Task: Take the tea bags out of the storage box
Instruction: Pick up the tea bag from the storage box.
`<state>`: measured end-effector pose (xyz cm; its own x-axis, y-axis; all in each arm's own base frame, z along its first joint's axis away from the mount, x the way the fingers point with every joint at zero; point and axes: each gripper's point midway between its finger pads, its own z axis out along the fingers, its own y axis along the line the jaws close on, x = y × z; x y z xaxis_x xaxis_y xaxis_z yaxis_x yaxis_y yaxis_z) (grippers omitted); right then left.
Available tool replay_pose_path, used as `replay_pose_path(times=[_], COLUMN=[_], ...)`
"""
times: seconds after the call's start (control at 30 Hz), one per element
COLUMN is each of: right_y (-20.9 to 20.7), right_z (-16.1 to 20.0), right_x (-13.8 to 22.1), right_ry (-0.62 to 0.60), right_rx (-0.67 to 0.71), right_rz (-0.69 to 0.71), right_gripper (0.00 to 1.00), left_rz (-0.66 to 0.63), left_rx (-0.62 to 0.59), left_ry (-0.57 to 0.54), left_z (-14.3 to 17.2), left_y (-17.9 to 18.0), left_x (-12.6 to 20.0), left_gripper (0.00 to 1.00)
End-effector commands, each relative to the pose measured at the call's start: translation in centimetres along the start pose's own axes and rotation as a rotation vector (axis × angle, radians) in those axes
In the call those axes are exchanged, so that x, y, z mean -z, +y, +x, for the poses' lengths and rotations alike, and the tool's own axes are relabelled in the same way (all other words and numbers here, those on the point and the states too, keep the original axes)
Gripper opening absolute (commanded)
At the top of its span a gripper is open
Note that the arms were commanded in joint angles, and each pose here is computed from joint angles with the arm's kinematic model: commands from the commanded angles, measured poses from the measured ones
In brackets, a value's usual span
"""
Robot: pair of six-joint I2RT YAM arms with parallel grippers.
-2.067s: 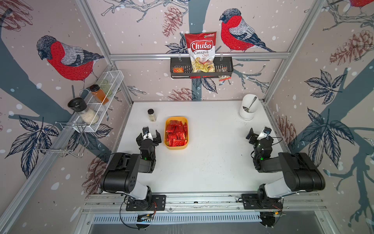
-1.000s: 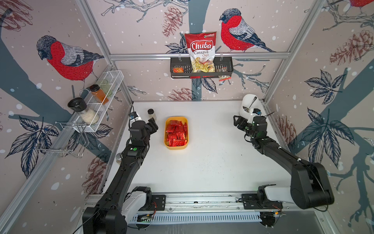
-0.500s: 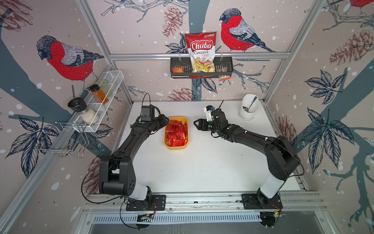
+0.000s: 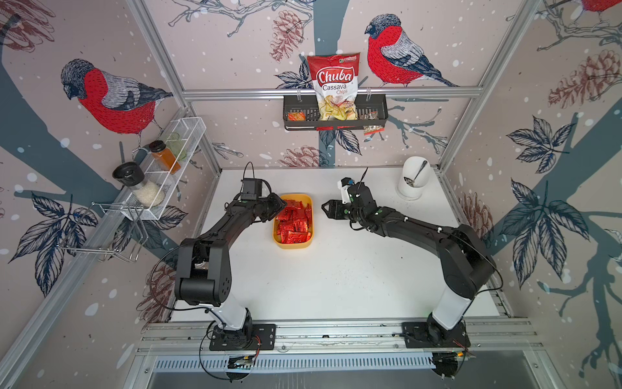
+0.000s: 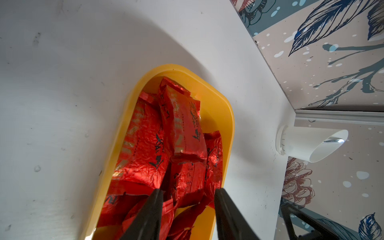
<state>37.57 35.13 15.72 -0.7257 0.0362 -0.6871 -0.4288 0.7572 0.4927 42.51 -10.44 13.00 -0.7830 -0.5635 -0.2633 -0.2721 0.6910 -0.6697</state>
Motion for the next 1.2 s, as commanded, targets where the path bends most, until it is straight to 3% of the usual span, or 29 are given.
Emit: replay_pose_path(times=[0.0,0.77,0.9,1.07,1.17], right_y=[-0.5,-2.6,-2.7,-2.9,-2.8], right_z=[-0.4,0.7,0.8,0.7,0.8], right_x=[0.3,0.1,0.1,0.2,0.2], right_ry=[-0.02,0.0,0.003,0.003,0.004], right_rx=[-0.008,-0.046,-0.047,-0.049,-0.051], right_rz=[0.013,0.031,0.033,0.037,0.037], right_gripper=[0.69,0.67,0.67,0.66,0.66], left_rz=[0.022,0.026,0.024,0.03,0.038], left_rx=[0.001,0.034,0.036,0.035,0.033], left_ry=[-0.012,0.017,0.025,0.038,0.043], left_z=[-0.5,-1.3,-1.1,-0.6,-0.3], left_y=[-0.4,-0.2,0.0,0.1,0.1], left_x=[-0.4,-3.6,-4.0,-4.3,-4.3], left_gripper=[0.48,0.35,0.25,0.02,0.0])
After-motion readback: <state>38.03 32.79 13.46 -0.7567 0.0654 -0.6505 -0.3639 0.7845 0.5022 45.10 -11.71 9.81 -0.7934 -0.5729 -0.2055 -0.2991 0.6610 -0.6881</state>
